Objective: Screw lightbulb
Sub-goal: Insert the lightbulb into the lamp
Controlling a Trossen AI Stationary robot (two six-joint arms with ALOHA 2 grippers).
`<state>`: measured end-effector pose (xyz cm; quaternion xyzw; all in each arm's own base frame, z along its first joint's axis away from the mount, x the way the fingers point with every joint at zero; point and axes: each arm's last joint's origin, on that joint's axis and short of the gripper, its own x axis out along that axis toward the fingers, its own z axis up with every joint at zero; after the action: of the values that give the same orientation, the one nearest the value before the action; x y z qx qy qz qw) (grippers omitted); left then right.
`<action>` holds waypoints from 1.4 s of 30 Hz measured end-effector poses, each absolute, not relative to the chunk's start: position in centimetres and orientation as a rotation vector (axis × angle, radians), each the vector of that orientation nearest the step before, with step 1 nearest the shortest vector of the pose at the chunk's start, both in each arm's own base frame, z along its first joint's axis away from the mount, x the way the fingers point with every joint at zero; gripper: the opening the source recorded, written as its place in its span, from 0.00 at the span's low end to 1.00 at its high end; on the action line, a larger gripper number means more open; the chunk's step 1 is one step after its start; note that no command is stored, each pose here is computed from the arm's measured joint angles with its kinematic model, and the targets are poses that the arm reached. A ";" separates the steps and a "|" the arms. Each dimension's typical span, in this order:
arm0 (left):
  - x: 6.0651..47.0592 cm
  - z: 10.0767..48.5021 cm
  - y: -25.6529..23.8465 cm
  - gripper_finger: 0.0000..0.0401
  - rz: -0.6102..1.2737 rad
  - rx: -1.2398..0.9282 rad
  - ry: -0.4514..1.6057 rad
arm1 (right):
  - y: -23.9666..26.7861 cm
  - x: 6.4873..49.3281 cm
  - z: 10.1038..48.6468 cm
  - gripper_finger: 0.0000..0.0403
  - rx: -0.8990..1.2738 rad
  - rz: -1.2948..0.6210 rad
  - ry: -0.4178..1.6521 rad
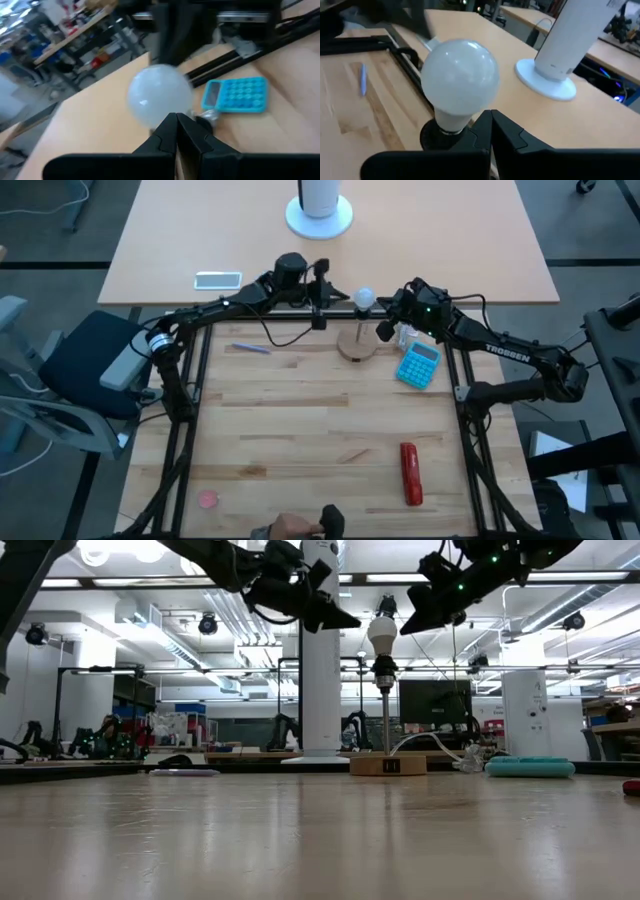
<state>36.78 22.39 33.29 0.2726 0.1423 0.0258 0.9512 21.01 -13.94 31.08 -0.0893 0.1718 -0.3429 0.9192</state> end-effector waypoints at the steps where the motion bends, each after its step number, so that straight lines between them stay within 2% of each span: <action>1: 37.0 33.0 22.5 0.00 0.043 0.550 0.291 | -14.0 21.1 31.2 0.00 -0.191 -0.704 0.344; 29: 37.6 32.3 23.2 0.00 0.114 0.515 0.270 | -13.1 21.7 30.7 0.00 -0.135 -0.592 0.347; 36: 37.4 32.6 23.0 0.00 0.128 0.471 0.273 | -13.3 21.5 30.6 0.00 -0.133 -0.680 0.373; 42: 37.5 32.4 22.8 0.00 0.032 0.459 0.254 | -14.0 21.2 30.9 0.00 -0.172 -0.707 0.354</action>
<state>37.45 22.79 32.41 0.2270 0.1258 0.0158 0.9656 21.21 -13.96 30.90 -0.0838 0.1720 -0.3439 0.9193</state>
